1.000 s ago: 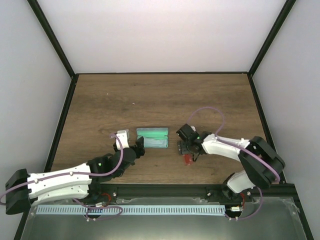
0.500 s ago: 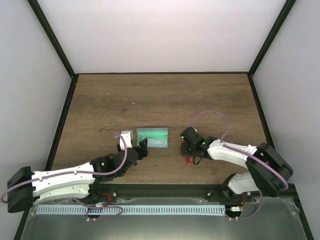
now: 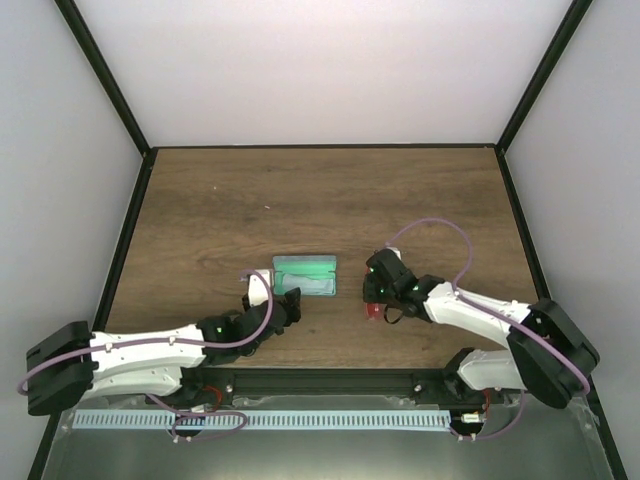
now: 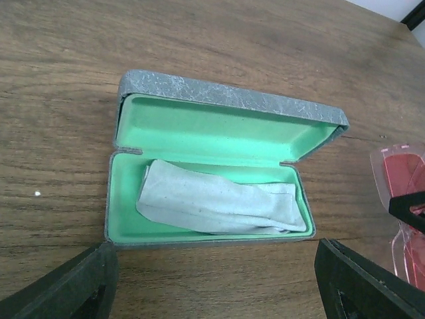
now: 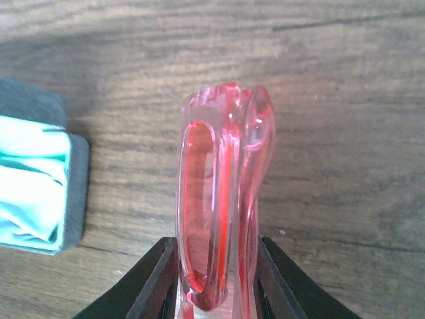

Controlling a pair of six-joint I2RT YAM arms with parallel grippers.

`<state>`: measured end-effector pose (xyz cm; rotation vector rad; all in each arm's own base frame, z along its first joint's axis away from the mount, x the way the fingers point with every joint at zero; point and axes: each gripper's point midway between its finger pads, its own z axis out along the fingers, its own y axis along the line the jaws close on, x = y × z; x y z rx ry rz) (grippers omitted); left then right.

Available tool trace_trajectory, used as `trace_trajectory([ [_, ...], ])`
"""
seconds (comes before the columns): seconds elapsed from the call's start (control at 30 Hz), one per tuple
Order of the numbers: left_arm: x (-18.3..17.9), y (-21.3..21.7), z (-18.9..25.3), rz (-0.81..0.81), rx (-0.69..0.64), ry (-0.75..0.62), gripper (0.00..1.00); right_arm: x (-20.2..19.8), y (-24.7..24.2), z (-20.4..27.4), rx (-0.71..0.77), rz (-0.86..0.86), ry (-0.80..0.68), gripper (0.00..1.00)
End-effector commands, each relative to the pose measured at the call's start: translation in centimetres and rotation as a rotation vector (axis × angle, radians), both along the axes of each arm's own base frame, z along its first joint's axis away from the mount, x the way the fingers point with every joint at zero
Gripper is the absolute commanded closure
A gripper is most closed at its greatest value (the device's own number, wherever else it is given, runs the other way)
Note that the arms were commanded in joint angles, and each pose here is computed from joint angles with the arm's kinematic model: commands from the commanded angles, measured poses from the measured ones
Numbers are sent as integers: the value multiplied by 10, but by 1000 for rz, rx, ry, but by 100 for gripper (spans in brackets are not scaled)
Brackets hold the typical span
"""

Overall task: Organize the sunglasses
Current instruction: Adjust the sunglasses at the center of the board.

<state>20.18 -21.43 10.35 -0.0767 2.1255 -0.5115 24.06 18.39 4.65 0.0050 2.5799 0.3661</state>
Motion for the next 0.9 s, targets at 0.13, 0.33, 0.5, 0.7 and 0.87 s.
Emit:
trace_trajectory([
  [0.13, 0, 0, 2, 10, -58, -3, 17, 17, -3, 9, -77, 7, -41, 67],
  [0.33, 2, 6, 13, 19, -29, -28, 14, 15, -3, 21, -127, 51, -86, 68],
  [0.5, 5, 9, 11, 43, 35, -18, 12, 14, -1, 20, -249, 85, -87, 71],
  [0.7, 5, 9, 10, 40, 33, -16, 12, 14, -8, 10, -484, 85, -58, 72],
  [0.87, 5, 14, 11, 54, 27, -23, 12, 21, -10, -4, -649, 44, -20, 72],
])
